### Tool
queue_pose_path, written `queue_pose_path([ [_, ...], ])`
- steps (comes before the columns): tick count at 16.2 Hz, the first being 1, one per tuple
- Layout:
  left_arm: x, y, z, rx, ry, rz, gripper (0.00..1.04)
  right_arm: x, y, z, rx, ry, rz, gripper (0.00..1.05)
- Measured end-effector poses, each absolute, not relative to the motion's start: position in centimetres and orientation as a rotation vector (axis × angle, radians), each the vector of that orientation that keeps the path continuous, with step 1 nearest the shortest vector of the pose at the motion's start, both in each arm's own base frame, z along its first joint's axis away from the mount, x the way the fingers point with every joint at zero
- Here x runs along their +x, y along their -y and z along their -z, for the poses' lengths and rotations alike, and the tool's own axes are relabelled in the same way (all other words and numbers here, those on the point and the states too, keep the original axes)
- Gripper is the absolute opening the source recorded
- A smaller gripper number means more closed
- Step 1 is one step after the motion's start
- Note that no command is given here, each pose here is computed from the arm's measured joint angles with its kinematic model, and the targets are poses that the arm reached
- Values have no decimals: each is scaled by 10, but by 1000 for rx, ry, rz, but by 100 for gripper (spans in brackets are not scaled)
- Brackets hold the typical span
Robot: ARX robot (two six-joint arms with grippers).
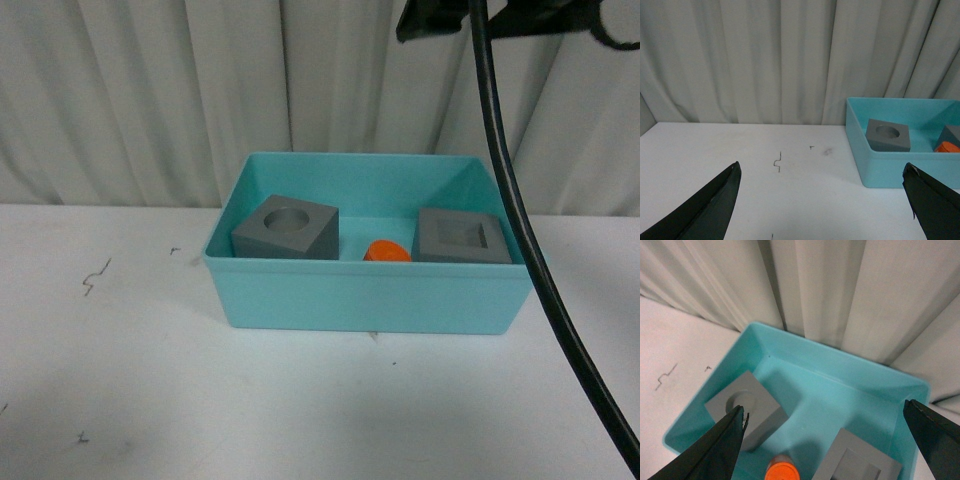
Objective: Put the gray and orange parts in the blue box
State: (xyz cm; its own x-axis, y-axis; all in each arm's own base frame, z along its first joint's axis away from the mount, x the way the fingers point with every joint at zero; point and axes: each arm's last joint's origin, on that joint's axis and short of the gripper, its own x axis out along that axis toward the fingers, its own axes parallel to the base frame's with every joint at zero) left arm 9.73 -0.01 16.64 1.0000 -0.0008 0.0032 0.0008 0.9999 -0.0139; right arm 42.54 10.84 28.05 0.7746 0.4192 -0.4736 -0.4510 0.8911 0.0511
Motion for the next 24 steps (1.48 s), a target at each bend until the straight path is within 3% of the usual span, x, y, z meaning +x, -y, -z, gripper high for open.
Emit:
queue_pose_path([
  [1, 97, 0, -166, -14, 3, 1, 98, 413, -105, -289, -73, -430, -462, 98],
  [2, 97, 0, -166, -14, 3, 1, 98, 401, -103, -295, -79, -259, -356, 91],
  [3, 97, 0, -166, -14, 3, 0, 98, 365, -84, -297, -54, -88, -131, 77],
  [5, 97, 0, -166, -14, 3, 0, 98, 298, -44, -291, -8, 85, 10, 53],
  [6, 97, 0, -166, -14, 4, 1, 98, 281, -36, -283, -1, 107, 25, 44],
  [10, 97, 0, -166, -14, 3, 0, 98, 232, -23, -212, -21, -36, -8, 2],
  [12, 97, 0, -166, -14, 3, 1, 98, 214, -16, -214, -12, 20, 10, 2],
  [24, 97, 0, -166, -14, 3, 1, 98, 148, 0, -177, -14, -6, 3, 2],
])
